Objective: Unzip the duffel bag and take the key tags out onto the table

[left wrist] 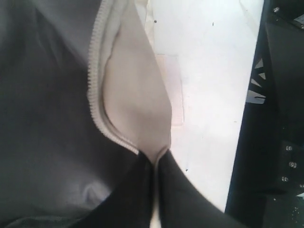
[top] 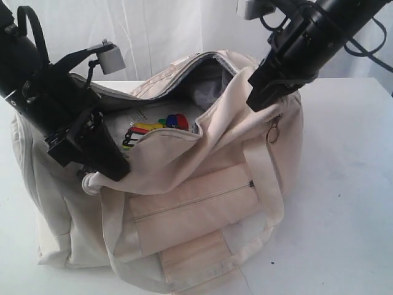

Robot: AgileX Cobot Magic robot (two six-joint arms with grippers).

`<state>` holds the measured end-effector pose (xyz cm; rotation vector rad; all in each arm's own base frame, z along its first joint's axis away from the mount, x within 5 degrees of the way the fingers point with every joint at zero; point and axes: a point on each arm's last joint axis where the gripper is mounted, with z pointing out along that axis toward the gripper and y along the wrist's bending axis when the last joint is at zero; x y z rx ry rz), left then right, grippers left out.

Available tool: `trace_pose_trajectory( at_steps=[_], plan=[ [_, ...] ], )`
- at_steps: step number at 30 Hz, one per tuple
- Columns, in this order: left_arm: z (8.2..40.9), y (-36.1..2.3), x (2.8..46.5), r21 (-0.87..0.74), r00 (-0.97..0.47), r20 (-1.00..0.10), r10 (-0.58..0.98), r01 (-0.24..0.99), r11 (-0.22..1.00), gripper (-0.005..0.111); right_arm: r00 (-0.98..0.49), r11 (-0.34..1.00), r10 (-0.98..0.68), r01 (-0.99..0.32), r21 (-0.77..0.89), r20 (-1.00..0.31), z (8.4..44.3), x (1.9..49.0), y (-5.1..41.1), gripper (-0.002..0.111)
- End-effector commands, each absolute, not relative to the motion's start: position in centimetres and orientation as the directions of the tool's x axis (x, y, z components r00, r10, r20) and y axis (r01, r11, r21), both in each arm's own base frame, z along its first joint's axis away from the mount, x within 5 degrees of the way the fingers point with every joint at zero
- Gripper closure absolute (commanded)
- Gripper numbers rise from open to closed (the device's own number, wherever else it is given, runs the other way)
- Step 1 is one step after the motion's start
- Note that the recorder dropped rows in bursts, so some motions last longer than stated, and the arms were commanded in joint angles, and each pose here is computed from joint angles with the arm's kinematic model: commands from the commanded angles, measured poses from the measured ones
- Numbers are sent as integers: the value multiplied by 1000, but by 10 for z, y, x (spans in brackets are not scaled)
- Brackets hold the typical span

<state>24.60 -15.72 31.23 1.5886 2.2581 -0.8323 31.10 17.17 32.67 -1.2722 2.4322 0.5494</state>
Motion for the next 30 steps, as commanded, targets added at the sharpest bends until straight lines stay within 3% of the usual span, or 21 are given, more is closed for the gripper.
trace_pose_trajectory(
  at_steps=[1, 13, 16, 18, 19, 20, 21, 23, 26, 30],
  plan=[
    [313, -152, 235, -363, -389, -431, 814, 901, 239, 107, -601, 566, -689, -795, 216, -405, 315, 299, 165, 108],
    [275, -142, 221, -446, -444, -293, 847, 847, 290, 107, -655, 585, -704, -754, 300, -273, 275, 277, 156, 108],
    [271, -142, 219, -457, -449, -281, 848, 840, 293, 103, -661, 587, -711, -745, 317, -240, 265, 274, 155, 102],
    [271, -142, 218, -460, -450, -280, 848, 838, 293, 95, -665, 589, -712, -740, 325, -225, 260, 273, 154, 92],
    [271, -142, 218, -463, -451, -282, 847, 837, 292, 82, -668, 590, -712, -737, 330, -218, 258, 271, 154, 78],
    [271, -142, 218, -464, -452, -283, 846, 836, 292, 76, -670, 592, -711, -735, 332, -215, 258, 271, 154, 70],
    [272, -143, 218, -468, -455, -287, 843, 835, 291, 61, -670, 592, -710, -734, 333, -216, 258, 271, 154, 57],
    [272, -143, 218, -481, -486, -273, 830, 817, 319, 43, -669, 591, -710, -736, 330, -221, 260, 270, 153, 42],
    [273, -143, 219, -481, -494, -275, 825, 814, 327, 33, -666, 589, -708, -740, 323, -234, 264, 268, 153, 33],
    [296, -146, 221, -440, -491, -343, 801, 837, 325, 31, -649, 580, -699, -760, 292, -301, 286, 264, 151, 32]
  ],
)
